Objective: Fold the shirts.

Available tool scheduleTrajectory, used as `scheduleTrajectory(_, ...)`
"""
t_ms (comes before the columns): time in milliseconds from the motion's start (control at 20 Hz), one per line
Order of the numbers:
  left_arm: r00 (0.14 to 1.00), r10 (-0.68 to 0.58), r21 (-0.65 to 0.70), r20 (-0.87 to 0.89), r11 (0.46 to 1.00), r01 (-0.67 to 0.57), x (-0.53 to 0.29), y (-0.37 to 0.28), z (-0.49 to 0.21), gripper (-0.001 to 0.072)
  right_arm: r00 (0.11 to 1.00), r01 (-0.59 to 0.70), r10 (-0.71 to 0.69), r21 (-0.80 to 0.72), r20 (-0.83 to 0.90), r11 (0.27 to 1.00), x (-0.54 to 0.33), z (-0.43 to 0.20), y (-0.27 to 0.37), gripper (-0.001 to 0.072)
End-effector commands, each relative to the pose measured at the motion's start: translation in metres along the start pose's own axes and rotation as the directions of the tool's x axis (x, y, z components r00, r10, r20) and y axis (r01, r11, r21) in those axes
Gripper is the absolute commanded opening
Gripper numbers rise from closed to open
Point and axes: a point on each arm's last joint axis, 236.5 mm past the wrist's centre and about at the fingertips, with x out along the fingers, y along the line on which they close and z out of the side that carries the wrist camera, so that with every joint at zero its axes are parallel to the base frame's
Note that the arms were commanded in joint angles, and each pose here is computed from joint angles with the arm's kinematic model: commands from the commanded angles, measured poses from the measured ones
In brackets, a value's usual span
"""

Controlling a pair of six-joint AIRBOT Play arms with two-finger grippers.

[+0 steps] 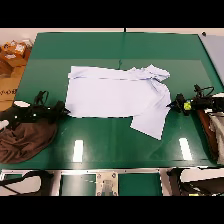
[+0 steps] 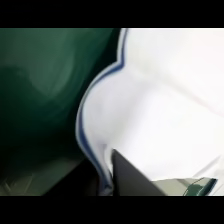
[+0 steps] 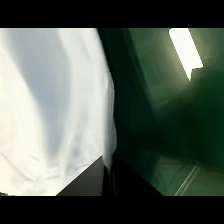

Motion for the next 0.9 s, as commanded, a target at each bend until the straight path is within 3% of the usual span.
scheduleTrajectory(0,0.999,-0.032,0.057,-0.033,0.998,0.033,0.005,-0.010,-0.006,0.0023,1.000,-0.010,0.010,0.002,-0.019,1.000,0.000,-0.004,0.003,0.0017)
scheduleTrajectory(100,0.999,-0.039,0.111,-0.018,0.993,0.040,-0.006,-0.023,0.003,0.0023,0.999,-0.047,0.047,0.002,-0.020,0.999,-0.004,-0.005,0.014,0.0017)
scheduleTrajectory(250,0.996,-0.058,0.258,0.071,0.965,0.038,-0.054,-0.071,0.031,0.0022,0.984,-0.120,0.133,-0.117,0.114,0.986,-0.049,0.015,0.067,0.0017)
scheduleTrajectory(400,0.943,-0.204,0.488,0.262,0.871,0.053,-0.157,-0.170,0.054,0.0022,0.913,-0.123,0.251,-0.370,0.321,0.921,-0.157,0.013,0.166,0.0017)
scheduleTrajectory(550,0.761,-0.461,0.720,0.457,0.694,-0.012,-0.313,-0.287,0.028,0.0023,0.732,-0.002,0.414,-0.606,0.542,0.796,-0.295,-0.039,0.271,0.0017)
scheduleTrajectory(700,0.537,-0.675,0.844,0.506,0.515,-0.149,-0.451,-0.358,-0.057,0.0023,0.454,0.185,0.601,-0.730,0.658,0.658,-0.415,-0.129,0.350,0.0018)
scheduleTrajectory(850,0.357,-0.773,0.848,0.524,0.432,-0.308,-0.537,-0.377,-0.128,0.0023,0.214,0.251,0.708,-0.738,0.673,0.626,-0.493,-0.215,0.384,0.0019)
